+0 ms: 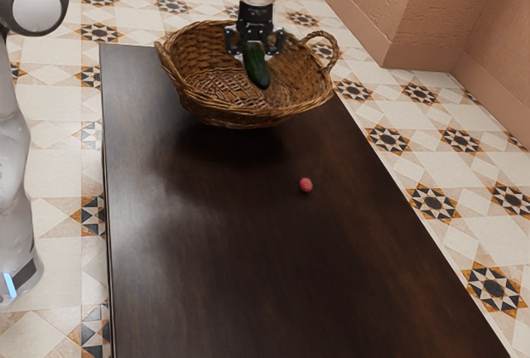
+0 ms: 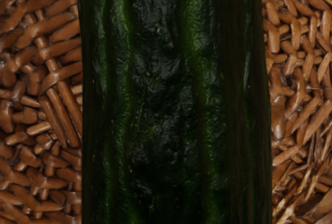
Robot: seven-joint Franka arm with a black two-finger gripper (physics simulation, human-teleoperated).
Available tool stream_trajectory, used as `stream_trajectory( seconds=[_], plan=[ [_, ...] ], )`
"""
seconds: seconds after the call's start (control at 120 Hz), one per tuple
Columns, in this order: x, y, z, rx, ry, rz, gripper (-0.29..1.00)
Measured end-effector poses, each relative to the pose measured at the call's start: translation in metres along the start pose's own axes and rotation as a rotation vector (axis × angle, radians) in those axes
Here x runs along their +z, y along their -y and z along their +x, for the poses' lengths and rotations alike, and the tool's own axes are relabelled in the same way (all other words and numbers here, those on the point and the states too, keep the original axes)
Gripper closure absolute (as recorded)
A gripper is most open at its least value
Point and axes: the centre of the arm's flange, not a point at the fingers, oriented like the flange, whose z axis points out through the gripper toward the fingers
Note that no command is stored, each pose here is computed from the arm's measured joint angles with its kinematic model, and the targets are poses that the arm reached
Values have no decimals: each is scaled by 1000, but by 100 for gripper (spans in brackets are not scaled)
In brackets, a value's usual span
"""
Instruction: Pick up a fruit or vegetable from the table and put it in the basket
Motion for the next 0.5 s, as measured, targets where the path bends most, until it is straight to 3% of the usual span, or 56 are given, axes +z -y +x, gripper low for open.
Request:
stream_trajectory(
  seconds=[0.033, 0.117, 0.217, 0.342, 0.5],
  plan=[
    [0, 4, 6, -10, 0, 1, 46],
    [-2, 8, 12, -20, 4, -3, 25],
    [-6, 5, 6, 5, 6, -11, 12],
    [-26, -4, -10, 73, 9, -61, 5],
    [-53, -36, -82, 231, 29, -129, 2]
  ],
)
